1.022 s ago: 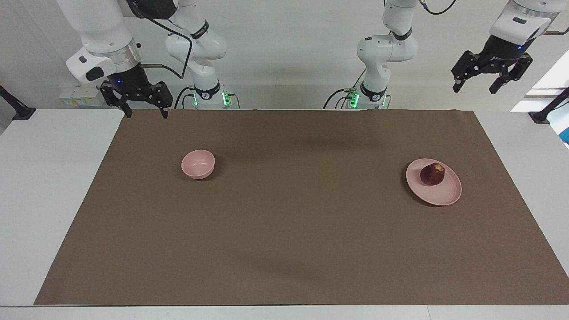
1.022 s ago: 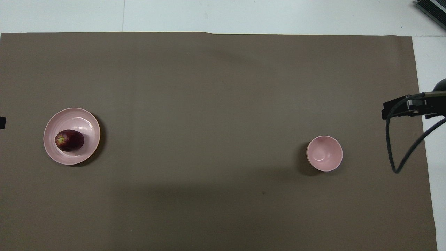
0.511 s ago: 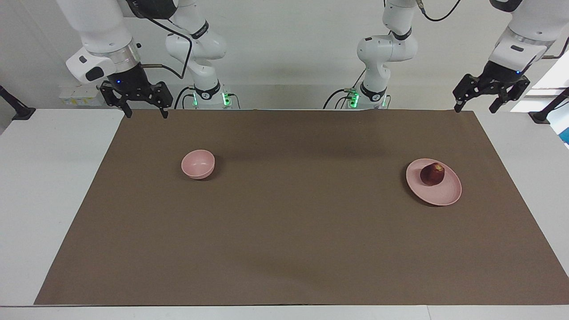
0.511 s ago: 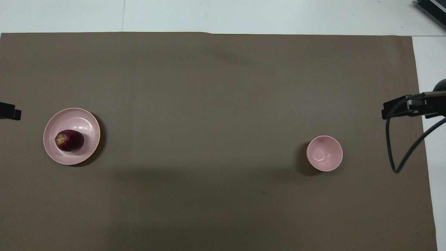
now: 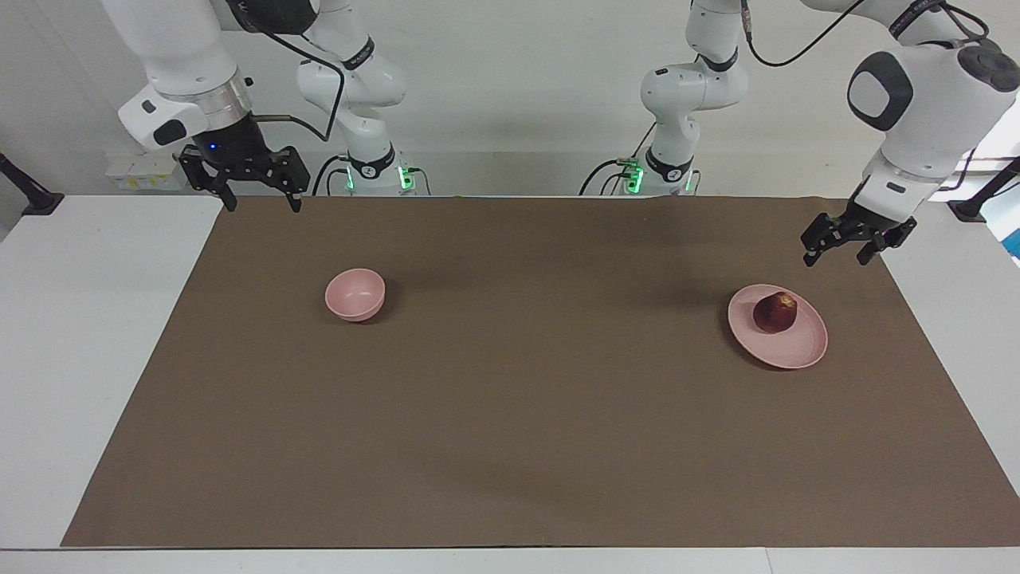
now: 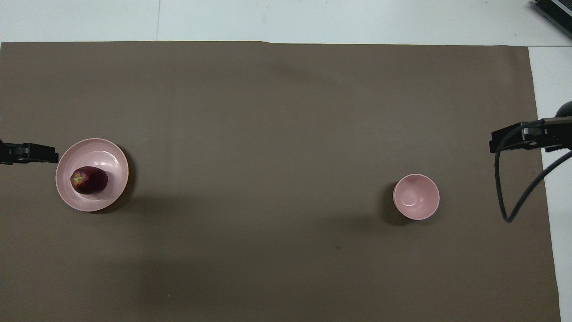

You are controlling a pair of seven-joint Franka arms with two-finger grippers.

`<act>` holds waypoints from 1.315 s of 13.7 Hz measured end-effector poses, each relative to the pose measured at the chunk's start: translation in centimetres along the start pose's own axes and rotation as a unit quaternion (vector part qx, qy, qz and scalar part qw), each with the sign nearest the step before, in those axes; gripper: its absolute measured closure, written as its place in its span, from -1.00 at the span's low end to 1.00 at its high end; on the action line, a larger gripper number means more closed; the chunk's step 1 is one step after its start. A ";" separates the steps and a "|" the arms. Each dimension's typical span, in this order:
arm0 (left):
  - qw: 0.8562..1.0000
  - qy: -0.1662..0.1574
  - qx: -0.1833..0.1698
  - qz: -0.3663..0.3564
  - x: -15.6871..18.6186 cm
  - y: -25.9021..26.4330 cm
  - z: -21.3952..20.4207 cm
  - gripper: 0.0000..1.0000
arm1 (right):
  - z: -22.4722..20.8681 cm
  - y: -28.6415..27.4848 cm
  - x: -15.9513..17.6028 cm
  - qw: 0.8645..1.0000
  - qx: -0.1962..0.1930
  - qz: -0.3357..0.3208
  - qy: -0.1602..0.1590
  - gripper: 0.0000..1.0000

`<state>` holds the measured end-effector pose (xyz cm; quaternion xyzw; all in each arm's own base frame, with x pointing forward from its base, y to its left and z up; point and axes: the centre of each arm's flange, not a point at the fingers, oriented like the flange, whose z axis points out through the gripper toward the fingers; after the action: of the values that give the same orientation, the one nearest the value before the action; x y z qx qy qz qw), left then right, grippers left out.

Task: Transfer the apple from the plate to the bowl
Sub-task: 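Reach the left gripper down to the apple on the pink plate, then grasp and lift the apple with the left gripper while the right gripper advances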

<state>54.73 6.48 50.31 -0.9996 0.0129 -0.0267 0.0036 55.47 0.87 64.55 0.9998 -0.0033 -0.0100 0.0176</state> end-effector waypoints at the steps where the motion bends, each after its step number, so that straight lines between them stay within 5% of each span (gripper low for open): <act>1: 1.000 0.004 0.001 0.000 -0.2 0.0 1.5 -1.00 | 0.0 0.0 0.0 1.000 0.000 0.000 0.000 -1.00; 9: 1.000 0.017 0.003 0.002 -2.2 0.5 13.8 -1.00 | 0.0 0.0 0.0 1.000 0.000 0.000 0.000 -1.00; 15: 1.000 0.019 0.003 0.002 -2.3 0.6 16.2 -0.99 | 0.0 0.0 0.0 1.000 0.000 0.000 0.000 -1.00; 18: 1.000 0.020 0.003 0.002 -2.3 0.6 16.0 -0.36 | 0.0 0.0 0.0 1.000 0.000 0.000 0.000 -1.00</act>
<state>53.26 6.06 34.17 -0.9988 0.0153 -0.0471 0.0066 55.47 0.87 64.55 0.9998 -0.0033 -0.0100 0.0176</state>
